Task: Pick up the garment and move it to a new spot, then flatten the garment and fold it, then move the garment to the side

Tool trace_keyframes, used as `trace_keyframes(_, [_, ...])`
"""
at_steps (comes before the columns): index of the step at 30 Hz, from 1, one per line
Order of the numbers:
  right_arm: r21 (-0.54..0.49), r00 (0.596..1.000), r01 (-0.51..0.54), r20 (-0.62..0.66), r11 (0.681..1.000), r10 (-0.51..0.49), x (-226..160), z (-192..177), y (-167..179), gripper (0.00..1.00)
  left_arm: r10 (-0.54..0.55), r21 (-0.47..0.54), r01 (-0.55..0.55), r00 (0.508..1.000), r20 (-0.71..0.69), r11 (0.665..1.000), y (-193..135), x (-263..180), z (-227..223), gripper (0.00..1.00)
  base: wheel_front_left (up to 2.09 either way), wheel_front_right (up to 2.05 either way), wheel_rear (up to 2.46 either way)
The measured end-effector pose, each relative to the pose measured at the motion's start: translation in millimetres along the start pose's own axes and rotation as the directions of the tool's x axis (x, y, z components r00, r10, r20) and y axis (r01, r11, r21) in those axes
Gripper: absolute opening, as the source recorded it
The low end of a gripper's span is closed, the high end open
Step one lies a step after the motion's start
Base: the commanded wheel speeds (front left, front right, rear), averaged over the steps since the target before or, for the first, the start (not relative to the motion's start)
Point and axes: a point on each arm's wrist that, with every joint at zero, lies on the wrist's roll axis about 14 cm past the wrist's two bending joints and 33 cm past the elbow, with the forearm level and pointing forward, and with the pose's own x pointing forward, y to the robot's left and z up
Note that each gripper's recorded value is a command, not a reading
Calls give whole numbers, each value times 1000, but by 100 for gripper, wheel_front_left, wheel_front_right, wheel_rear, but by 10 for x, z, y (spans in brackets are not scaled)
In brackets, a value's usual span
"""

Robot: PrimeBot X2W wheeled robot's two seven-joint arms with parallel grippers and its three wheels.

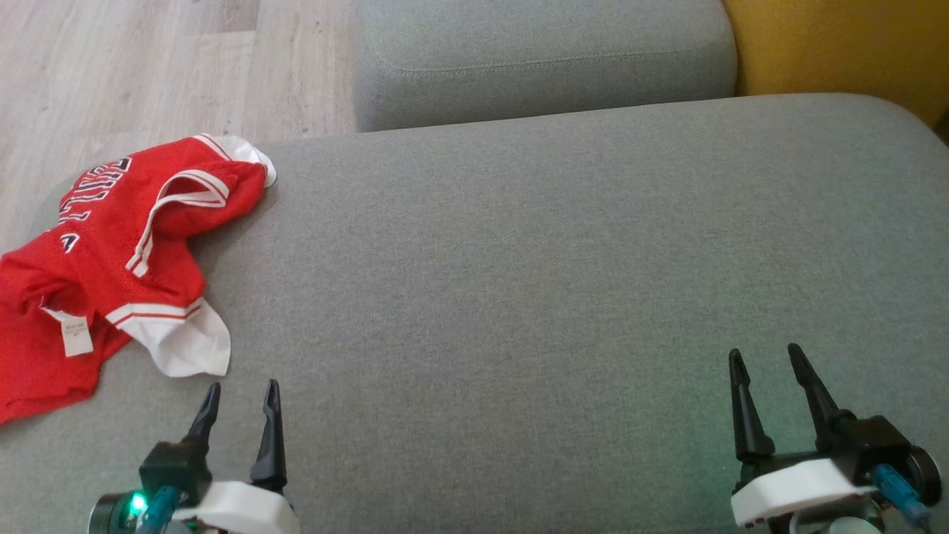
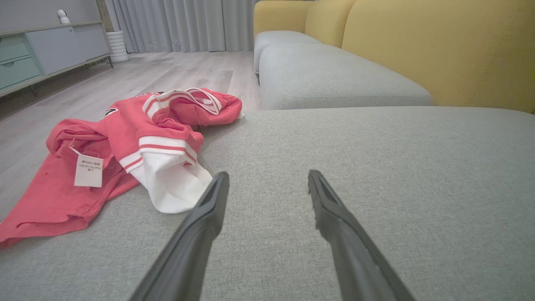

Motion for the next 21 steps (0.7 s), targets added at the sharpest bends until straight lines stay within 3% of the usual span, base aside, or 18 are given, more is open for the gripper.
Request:
trace_keyframes(15, [11, 1000, 6, -15, 1000, -5, 11, -48, -15, 100, 13, -27, -13, 1000, -24, 1000, 28, -19, -76, 100, 0, 0, 0])
trace_keyframes(21, [9, 996, -82, -17, 997, 82, 159, -46, 249, 100, 90, -36, -92, 995, -30, 995, 250, -176, -109, 100, 0, 0, 0])
